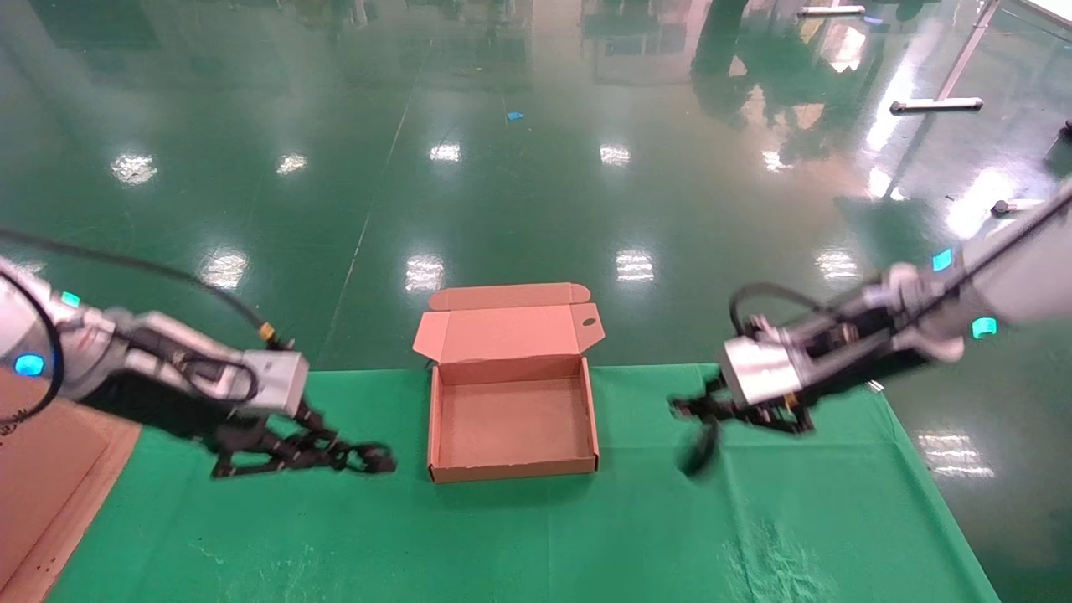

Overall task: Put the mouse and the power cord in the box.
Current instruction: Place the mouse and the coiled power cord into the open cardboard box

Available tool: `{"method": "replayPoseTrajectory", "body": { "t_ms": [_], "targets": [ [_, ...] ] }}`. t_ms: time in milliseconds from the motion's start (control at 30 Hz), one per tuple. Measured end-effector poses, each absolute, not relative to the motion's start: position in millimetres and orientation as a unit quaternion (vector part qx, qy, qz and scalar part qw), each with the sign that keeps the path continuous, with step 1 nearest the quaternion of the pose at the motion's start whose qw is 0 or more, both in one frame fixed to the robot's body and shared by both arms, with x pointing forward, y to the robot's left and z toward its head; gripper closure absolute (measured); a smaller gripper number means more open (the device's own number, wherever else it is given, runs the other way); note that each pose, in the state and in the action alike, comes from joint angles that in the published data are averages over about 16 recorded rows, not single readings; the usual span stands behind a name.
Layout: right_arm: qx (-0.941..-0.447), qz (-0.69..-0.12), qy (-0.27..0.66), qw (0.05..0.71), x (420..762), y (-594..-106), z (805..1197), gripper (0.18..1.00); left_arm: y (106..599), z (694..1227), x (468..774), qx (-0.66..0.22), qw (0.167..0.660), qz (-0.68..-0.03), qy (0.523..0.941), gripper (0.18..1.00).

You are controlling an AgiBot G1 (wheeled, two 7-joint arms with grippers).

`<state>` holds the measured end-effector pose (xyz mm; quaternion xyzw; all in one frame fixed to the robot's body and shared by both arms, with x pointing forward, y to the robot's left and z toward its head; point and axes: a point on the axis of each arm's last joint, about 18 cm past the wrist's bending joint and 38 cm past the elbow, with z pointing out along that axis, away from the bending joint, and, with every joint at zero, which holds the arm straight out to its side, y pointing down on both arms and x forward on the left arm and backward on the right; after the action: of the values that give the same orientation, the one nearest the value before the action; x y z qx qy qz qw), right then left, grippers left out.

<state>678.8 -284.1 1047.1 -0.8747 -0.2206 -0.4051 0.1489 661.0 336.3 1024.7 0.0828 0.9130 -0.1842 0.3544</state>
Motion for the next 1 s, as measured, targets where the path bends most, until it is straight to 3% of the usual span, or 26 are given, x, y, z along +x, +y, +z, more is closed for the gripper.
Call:
{"method": "replayPoseTrajectory", "body": {
  "t_ms": [433, 1000],
  "targets": [
    [-0.843, -0.445, -0.256, 0.161, 659.9, -209.7, 1128.7, 0.918, 279.6, 1122.9, 647.0, 0.136, 0.420, -0.192, 0.877, 0.852],
    [-0.836, -0.439, -0.284, 0.164, 645.6, -163.3, 1135.1, 0.919, 260.4, 1136.0, 639.0, 0.165, 0.417, -0.204, 0.870, 0.852]
  ]
}}
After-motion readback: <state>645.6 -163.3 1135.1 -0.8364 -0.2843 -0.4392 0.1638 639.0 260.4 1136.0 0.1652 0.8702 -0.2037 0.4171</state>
